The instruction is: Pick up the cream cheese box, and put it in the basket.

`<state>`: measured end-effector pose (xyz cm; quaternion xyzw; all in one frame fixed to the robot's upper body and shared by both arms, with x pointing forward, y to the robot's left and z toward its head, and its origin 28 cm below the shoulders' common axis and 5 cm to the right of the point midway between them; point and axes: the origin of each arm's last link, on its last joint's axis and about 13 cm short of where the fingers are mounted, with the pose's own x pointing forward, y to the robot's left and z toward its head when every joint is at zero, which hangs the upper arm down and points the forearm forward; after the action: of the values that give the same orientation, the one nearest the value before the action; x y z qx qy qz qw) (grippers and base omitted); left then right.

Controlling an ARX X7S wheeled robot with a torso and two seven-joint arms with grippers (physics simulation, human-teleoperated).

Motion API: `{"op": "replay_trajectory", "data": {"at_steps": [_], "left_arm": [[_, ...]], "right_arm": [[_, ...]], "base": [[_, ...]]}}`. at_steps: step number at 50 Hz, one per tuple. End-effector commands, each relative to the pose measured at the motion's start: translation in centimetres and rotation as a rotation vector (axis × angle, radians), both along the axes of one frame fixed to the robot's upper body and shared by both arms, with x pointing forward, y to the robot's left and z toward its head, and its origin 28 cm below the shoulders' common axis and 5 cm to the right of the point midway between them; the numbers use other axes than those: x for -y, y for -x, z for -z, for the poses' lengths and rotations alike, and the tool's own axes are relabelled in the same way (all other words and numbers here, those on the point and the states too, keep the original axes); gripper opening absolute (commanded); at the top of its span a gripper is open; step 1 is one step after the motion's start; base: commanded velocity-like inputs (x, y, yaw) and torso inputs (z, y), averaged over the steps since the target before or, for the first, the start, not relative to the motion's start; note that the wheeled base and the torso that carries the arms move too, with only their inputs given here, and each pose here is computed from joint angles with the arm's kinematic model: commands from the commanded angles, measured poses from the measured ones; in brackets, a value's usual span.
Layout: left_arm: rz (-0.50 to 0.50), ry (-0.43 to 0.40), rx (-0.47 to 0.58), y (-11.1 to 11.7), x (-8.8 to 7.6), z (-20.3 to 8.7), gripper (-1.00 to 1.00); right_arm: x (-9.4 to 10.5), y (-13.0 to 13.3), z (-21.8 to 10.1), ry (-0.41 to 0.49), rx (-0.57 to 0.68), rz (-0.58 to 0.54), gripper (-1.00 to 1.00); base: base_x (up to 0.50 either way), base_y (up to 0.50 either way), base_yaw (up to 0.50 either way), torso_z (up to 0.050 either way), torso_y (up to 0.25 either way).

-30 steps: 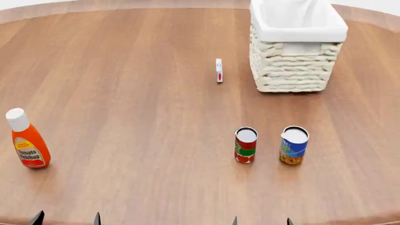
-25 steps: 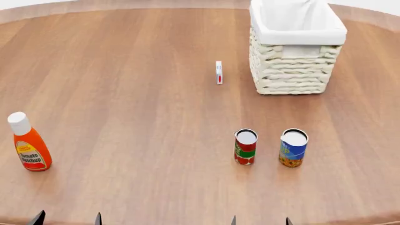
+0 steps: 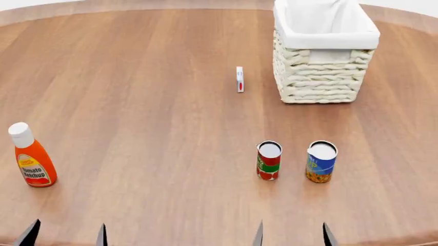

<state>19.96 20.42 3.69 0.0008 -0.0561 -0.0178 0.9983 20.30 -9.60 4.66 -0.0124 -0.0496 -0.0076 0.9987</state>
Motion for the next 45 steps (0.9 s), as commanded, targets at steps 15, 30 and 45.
{"op": "replay_trajectory", "data": {"at_steps": [15,30,45], "left_arm": [[0.015,0.073,0.34,4.6,-0.6,-9.4,1.0],[0.008,0.084,0.378,5.1,-0.8,-10.3,1.0],[0.019,0.073,0.384,5.2,-0.6,-10.1,1.0]], "right_arm": [[-0.7,4.5,-8.5,0.031,0.254,-0.058,1.0],[-0.6,5.1,-9.5,0.01,0.303,-0.071,1.0],[-0.5,4.7,-9.1,0.021,0.305,-0.047,1.0]], "base": [[0.0,0.0,0.0,0.0,0.0],[0.0,0.0,0.0,0.0,0.0],[0.0,0.01,0.0,0.0,0.0]]}}
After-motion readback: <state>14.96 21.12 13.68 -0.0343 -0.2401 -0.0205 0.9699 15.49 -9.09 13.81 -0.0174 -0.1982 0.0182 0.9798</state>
